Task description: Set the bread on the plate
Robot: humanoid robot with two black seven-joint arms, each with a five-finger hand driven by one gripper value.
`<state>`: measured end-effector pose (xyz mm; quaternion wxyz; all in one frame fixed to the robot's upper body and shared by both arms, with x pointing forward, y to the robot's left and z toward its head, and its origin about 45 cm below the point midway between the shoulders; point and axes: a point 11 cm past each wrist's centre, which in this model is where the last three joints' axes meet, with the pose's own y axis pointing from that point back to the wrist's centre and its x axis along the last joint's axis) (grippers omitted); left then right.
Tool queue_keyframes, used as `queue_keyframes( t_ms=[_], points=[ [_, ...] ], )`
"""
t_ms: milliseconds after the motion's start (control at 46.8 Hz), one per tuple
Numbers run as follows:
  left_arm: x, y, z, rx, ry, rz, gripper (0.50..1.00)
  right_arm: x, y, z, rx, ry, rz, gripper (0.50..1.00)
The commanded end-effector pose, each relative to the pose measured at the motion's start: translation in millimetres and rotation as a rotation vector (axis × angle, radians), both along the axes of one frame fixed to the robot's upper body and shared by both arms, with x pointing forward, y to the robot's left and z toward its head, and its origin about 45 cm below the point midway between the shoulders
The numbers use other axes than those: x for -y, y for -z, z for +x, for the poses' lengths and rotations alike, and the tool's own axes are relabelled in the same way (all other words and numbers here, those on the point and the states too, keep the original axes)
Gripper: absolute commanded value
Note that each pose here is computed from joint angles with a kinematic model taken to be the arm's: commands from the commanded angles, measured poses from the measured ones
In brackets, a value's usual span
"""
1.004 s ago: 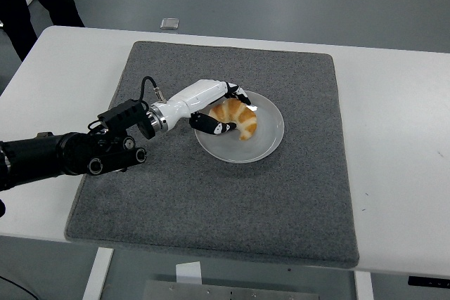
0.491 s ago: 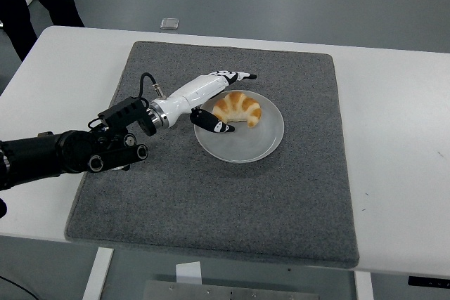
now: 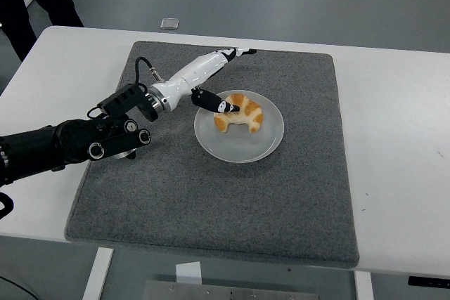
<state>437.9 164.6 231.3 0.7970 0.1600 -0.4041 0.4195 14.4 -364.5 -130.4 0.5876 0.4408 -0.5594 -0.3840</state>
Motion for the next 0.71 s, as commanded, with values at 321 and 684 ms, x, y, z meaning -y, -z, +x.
queue_keyframes(
  t_ms=[321,684],
  points=[
    [-42.3,-71.9,32.5,-0.327,0.021,-0.565,0.992,0.2,-0.1,0.0,0.0,0.002,-0.002,0.952],
    [-73.7,-100.4,38.8,-0.362,0.042,-0.743,0.992,-0.3,0.0,-0.1,0.001,0.003,-0.001,0.952]
  ],
)
